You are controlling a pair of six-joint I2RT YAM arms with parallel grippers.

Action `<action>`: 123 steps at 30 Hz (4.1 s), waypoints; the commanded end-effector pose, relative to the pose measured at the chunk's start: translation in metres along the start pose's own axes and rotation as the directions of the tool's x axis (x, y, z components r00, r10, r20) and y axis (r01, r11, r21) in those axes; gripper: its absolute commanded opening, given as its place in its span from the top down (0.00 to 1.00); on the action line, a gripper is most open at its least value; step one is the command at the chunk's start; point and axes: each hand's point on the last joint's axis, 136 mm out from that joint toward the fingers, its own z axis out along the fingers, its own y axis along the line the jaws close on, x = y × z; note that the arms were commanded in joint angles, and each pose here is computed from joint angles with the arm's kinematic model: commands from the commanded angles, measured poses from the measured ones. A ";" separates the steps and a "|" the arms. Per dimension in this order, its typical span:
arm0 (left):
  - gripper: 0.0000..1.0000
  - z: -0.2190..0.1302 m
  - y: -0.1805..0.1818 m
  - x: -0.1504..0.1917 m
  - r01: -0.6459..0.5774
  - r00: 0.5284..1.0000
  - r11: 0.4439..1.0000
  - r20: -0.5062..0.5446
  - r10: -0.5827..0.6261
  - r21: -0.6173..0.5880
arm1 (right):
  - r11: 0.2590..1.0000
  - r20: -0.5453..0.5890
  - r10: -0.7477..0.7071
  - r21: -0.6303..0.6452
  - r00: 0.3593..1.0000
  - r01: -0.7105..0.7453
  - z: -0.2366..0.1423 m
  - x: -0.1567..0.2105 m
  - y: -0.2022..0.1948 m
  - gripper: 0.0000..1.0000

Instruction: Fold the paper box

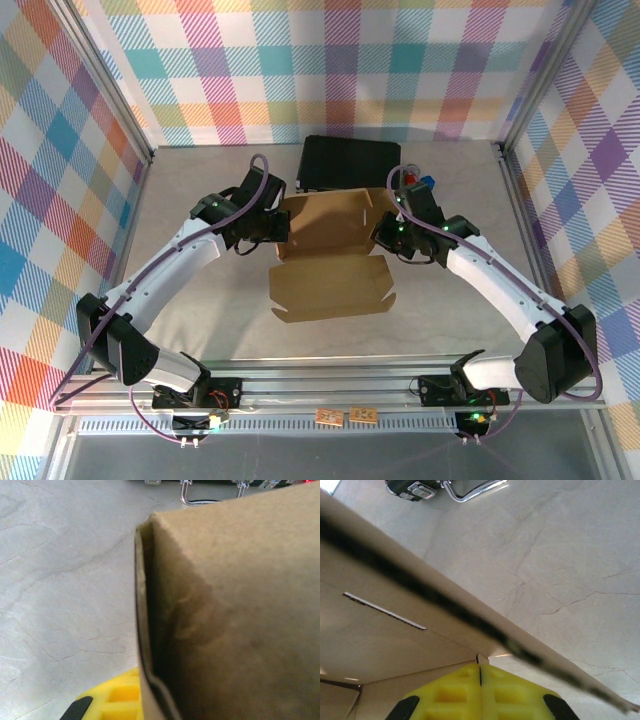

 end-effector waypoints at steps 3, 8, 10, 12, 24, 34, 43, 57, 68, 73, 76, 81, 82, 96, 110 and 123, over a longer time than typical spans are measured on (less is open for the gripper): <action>1.00 -0.008 -0.009 -0.008 -0.016 1.000 1.000 0.018 0.015 0.024 | 0.998 -0.021 -0.057 0.000 0.998 0.057 -0.002 0.006 0.015 0.95; 1.00 -0.009 -0.010 -0.009 -0.005 1.000 1.000 0.019 0.004 0.028 | 0.988 -0.046 -0.148 0.039 0.988 0.150 0.000 0.018 0.024 0.98; 1.00 -0.010 -0.010 -0.008 0.001 1.000 1.000 0.014 -0.001 0.027 | 0.978 -0.053 -0.190 0.075 0.980 0.194 0.001 0.023 0.026 0.99; 1.00 -0.010 -0.010 -0.008 0.003 1.000 1.000 0.011 -0.004 0.026 | 0.965 -0.063 -0.231 0.108 0.971 0.237 0.003 0.027 0.026 1.00; 1.00 -0.015 -0.008 -0.006 0.006 1.000 1.000 0.003 -0.006 0.018 | 0.902 -0.098 -0.375 0.189 0.922 0.387 0.015 0.042 0.035 1.00; 1.00 -0.015 -0.005 -0.003 -0.001 1.000 1.000 -0.006 0.001 0.008 | 0.889 -0.027 -0.432 0.156 0.902 0.431 -0.006 0.029 0.056 0.95; 1.00 -0.016 -0.003 -0.001 -0.025 0.999 0.999 -0.044 0.027 0.042 | 0.875 0.270 -0.406 -0.160 0.873 0.457 -0.121 -0.035 0.095 0.49; 1.00 -0.023 -0.008 0.002 0.083 0.981 0.962 -0.191 -0.034 0.260 | 0.770 0.158 -0.175 -0.593 0.972 0.235 -0.098 -0.082 0.026 0.64; 1.00 -0.015 0.002 0.006 0.167 0.957 0.943 -0.277 -0.085 0.287 | 0.615 -0.011 -0.245 -0.775 0.969 0.146 -0.081 -0.059 0.033 0.59; 1.00 -0.014 0.002 0.002 0.168 0.957 0.943 -0.275 -0.086 0.288 | 0.625 -0.051 -0.268 -0.769 0.962 0.134 -0.067 -0.047 0.032 0.60; 1.00 -0.014 0.001 0.001 0.167 0.957 0.943 -0.276 -0.085 0.288 | 0.616 -0.057 -0.274 -0.777 0.960 0.130 -0.065 -0.047 0.034 0.60; 1.00 -0.013 0.002 0.001 0.168 0.957 0.944 -0.276 -0.087 0.286 | 0.585 -0.062 -0.328 -0.797 0.943 0.151 -0.073 -0.039 0.051 0.60; 1.00 -0.014 0.002 0.000 0.167 0.958 0.944 -0.273 -0.088 0.285 | 0.582 -0.063 -0.343 -0.798 0.937 0.159 -0.074 -0.036 0.054 0.60; 1.00 -0.018 0.001 -0.004 0.166 0.963 0.943 -0.253 -0.092 0.289 | 0.635 -0.042 -0.445 -0.720 0.894 0.282 -0.064 -0.020 0.075 0.57; 1.00 -0.024 0.001 -0.007 0.158 0.968 0.944 -0.234 -0.091 0.290 | 0.743 0.029 -0.571 -0.407 0.821 0.531 -0.039 -0.021 0.066 0.51; 1.00 -0.024 0.001 -0.008 0.147 0.971 0.947 -0.225 -0.083 0.284 | 0.710 0.006 -0.680 -0.241 0.733 0.661 -0.008 -0.017 0.078 0.60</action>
